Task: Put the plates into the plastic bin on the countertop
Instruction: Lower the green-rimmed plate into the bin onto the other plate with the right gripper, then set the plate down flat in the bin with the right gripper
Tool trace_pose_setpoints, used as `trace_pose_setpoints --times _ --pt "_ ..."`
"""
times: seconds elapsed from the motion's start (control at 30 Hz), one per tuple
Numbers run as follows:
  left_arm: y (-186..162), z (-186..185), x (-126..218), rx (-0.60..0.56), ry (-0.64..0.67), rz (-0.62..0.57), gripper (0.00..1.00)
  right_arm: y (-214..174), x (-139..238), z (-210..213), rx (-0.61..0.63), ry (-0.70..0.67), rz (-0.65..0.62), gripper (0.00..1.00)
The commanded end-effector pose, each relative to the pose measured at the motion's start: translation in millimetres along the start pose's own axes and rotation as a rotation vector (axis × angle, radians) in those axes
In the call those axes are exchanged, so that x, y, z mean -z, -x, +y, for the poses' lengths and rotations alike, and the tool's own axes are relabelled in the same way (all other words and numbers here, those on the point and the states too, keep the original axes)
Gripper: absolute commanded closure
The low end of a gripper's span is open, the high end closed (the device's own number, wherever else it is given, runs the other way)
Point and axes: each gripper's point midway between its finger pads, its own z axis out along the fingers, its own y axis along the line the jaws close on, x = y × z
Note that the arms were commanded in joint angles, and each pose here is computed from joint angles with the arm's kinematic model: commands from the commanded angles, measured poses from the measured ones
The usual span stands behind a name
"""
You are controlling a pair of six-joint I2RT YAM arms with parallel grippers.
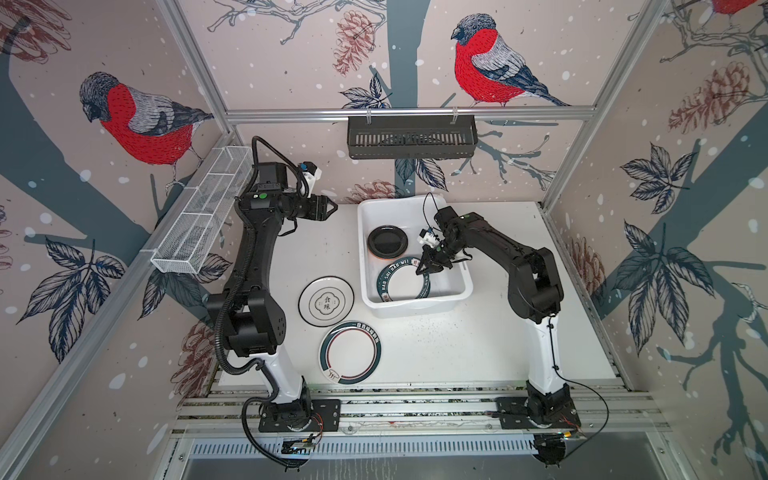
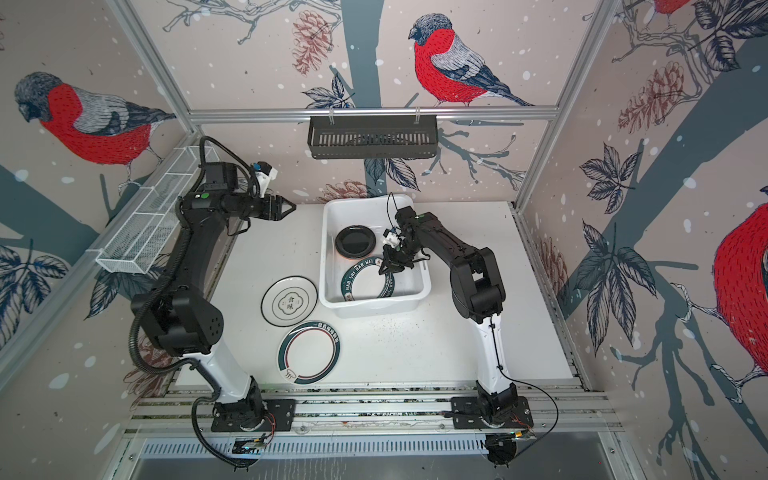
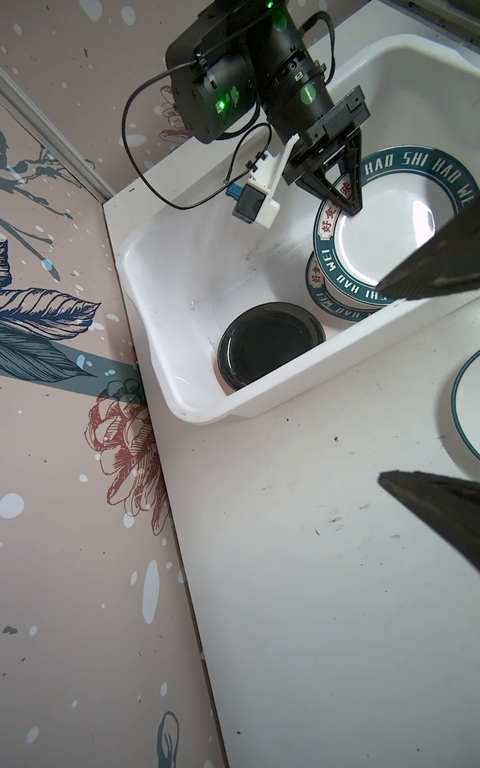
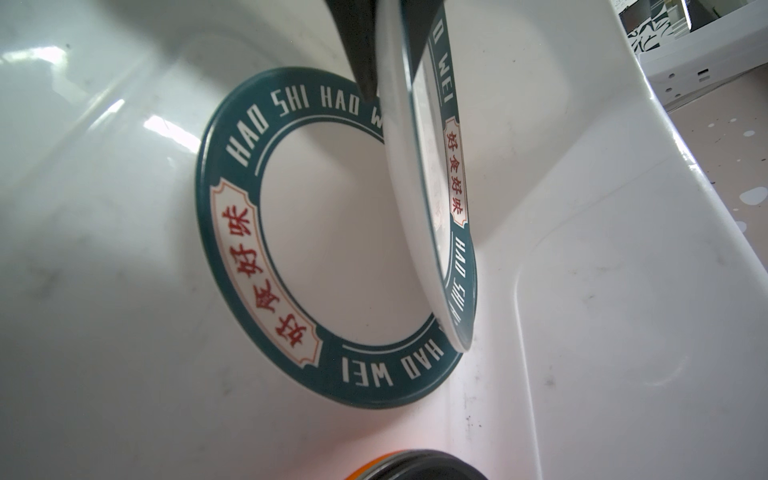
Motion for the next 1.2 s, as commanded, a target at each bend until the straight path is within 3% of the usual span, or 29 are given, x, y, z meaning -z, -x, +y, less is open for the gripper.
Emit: trace_pose_setpoints --times 0.0,1.17 --pt "10 -2 1 -0.023 -0.009 -0.037 0.34 -4 -7 -1 -0.005 0.001 0.021 0.89" --pt "22 4 -5 -0.007 -0.01 -0.056 0.34 9 -22 -30 -0.052 -0.043 0.037 0.75"
